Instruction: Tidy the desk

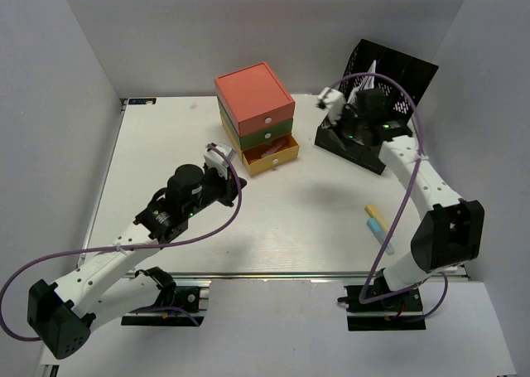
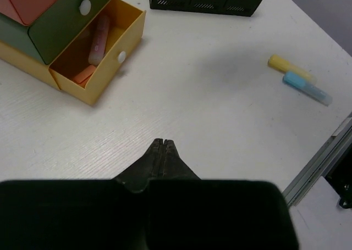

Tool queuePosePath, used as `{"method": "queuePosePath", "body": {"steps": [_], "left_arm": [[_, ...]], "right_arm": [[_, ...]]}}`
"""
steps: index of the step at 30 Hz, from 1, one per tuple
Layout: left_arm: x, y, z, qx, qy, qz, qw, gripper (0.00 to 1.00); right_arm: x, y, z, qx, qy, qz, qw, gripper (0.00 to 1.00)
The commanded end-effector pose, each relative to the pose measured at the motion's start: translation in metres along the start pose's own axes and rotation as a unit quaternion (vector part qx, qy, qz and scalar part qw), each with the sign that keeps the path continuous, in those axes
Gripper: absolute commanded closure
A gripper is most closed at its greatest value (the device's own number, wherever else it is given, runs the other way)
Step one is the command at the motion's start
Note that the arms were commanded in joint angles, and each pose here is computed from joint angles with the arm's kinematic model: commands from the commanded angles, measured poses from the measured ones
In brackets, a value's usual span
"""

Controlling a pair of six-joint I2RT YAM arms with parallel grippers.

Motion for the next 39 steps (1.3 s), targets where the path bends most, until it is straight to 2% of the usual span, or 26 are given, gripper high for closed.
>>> {"method": "queuePosePath", "body": {"steps": [1,2,4,5,6,8,9,11,14,16,17,19,22,33,39], "left_arm": [[-0.003,0.0,-0.001,-0.015,0.002,-0.023,1.0,0.98],[-0.004,0.0,0.001,-0.015,0.003,-0.023,1.0,0.98],[-0.007,0.001,0.003,-0.014,0.006,-0.02,1.0,0.9],[-0.009,0.001,0.006,-0.014,0.008,-0.02,1.0,0.84],[-0.01,0.002,0.008,-0.012,0.008,-0.02,1.0,0.72],[-0.006,0.002,0.011,-0.011,0.001,-0.023,1.0,0.61],[-0.002,0.0,0.012,-0.013,-0.004,-0.024,1.0,0.58],[-0.002,-0.001,0.014,-0.014,-0.003,-0.025,1.0,0.51],[0.001,-0.005,0.016,-0.025,-0.006,-0.027,0.999,0.48],[0.001,-0.007,0.017,-0.032,-0.006,-0.028,0.999,0.47],[0.001,-0.008,0.017,-0.033,-0.007,-0.029,0.999,0.46],[0.002,-0.009,0.018,-0.036,-0.007,-0.029,0.999,0.45],[0.001,-0.009,0.018,-0.036,-0.006,-0.03,0.999,0.41],[-0.001,-0.007,0.017,-0.034,-0.003,-0.033,0.999,0.39],[-0.002,-0.007,0.016,-0.034,-0.001,-0.034,0.999,0.39]], "right_arm": [[-0.084,0.053,0.033,0.08,0.113,-0.202,0.97,1.0],[-0.092,0.06,0.041,0.092,0.12,-0.199,0.968,1.0],[-0.115,0.08,0.062,0.118,0.149,-0.208,0.959,0.99],[-0.12,0.087,0.068,0.131,0.157,-0.203,0.958,0.78],[-0.125,0.095,0.074,0.154,0.162,-0.183,0.957,0.68],[-0.14,0.113,0.09,0.189,0.194,-0.19,0.944,0.53],[-0.145,0.117,0.094,0.2,0.201,-0.18,0.942,0.51],[-0.16,0.124,0.101,0.202,0.233,-0.181,0.934,0.51],[-0.182,0.125,0.104,0.17,0.27,-0.171,0.932,0.56],[-0.198,0.129,0.106,0.153,0.299,-0.165,0.927,0.55],[-0.205,0.125,0.105,0.136,0.31,-0.158,0.927,0.53],[-0.21,0.129,0.104,0.133,0.317,-0.163,0.925,0.41],[-0.22,0.135,0.1,0.129,0.33,-0.173,0.919,0.32],[-0.249,0.123,0.074,0.076,0.352,-0.185,0.914,0.31],[-0.259,0.126,0.064,0.089,0.351,-0.193,0.912,0.36]]}}
Point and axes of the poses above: each gripper's point midway between its finger pads, its own z axis back along the fingers, its own y axis along the line the jaws close on, x = y × z, the point moved 1 cm from there along z, back along the fingers, and after that the axes turned 12 degrees about z, right-handed, at the moved point
